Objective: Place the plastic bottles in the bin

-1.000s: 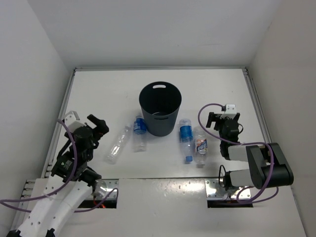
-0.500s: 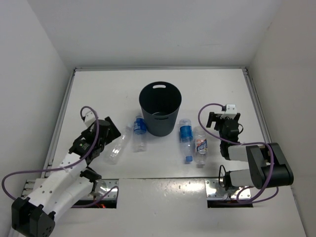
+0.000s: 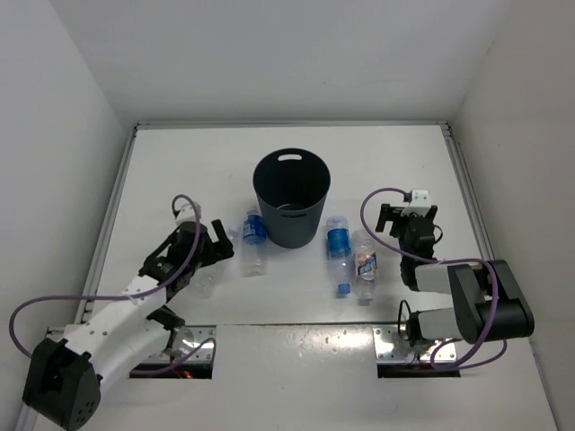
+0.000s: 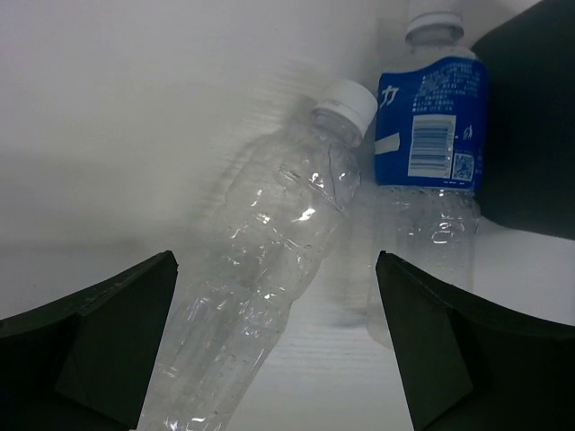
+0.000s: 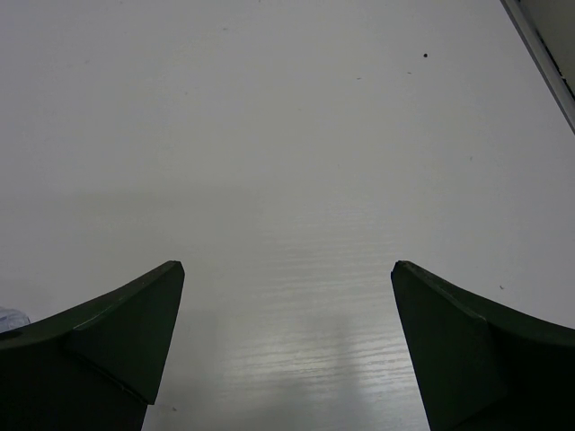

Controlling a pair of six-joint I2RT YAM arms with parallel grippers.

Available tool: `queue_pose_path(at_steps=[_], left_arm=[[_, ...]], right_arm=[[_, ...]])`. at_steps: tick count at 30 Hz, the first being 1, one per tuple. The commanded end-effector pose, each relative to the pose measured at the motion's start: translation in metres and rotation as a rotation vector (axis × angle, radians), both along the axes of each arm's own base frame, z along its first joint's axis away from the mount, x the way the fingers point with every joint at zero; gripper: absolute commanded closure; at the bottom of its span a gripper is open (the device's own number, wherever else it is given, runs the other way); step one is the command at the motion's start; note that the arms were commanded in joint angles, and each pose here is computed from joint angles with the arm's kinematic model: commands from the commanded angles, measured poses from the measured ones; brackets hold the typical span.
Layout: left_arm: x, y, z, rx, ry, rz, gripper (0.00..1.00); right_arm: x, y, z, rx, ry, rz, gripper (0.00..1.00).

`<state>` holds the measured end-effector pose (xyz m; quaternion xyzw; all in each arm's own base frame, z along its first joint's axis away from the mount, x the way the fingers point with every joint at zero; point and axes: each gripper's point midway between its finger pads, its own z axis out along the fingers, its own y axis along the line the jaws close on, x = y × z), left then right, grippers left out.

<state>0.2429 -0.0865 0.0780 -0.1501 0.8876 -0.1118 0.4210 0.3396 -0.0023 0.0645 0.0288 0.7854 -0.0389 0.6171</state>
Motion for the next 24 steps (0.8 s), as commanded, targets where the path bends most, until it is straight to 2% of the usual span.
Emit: queue_pose_path(at_steps=[1, 5, 8, 9, 13, 17, 22, 24], left_arm=[[0.004, -0.017, -0.01, -0.004, 0.026, -0.087, 0.0], [0.004, -0.016, -0.031, 0.05, 0.11, -0.103, 0.04], [0.0, -0.018, -0.046, 0.069, 0.175, -0.122, 0.14], [0.001, -0.018, -0.049, 0.082, 0.188, -0.128, 0.2], [0.004, -0.017, -0.046, 0.083, 0.188, -0.115, 0.27], [0.022, -0.014, -0.01, 0.079, 0.089, -0.064, 0.35], [0.041, -0.008, 0.04, 0.056, -0.044, 0.022, 0.38], [0.053, 0.001, 0.074, 0.047, -0.123, 0.087, 0.4]], right_arm=[[0.014, 0.001, 0.025, 0.006, -0.09, 0.002, 0.0], [0.014, 0.001, 0.025, 0.006, -0.09, 0.002, 0.0], [0.014, 0.001, 0.025, 0.006, -0.09, 0.002, 0.0], [0.014, 0.001, 0.025, 0.006, -0.09, 0.002, 0.0], [0.014, 0.001, 0.025, 0.006, -0.09, 0.002, 0.0], [0.014, 0.001, 0.025, 0.006, -0.09, 0.002, 0.0], [0.014, 0.001, 0.025, 0.006, -0.09, 0.002, 0.0], [0.014, 0.001, 0.025, 0.006, -0.09, 0.002, 0.0]])
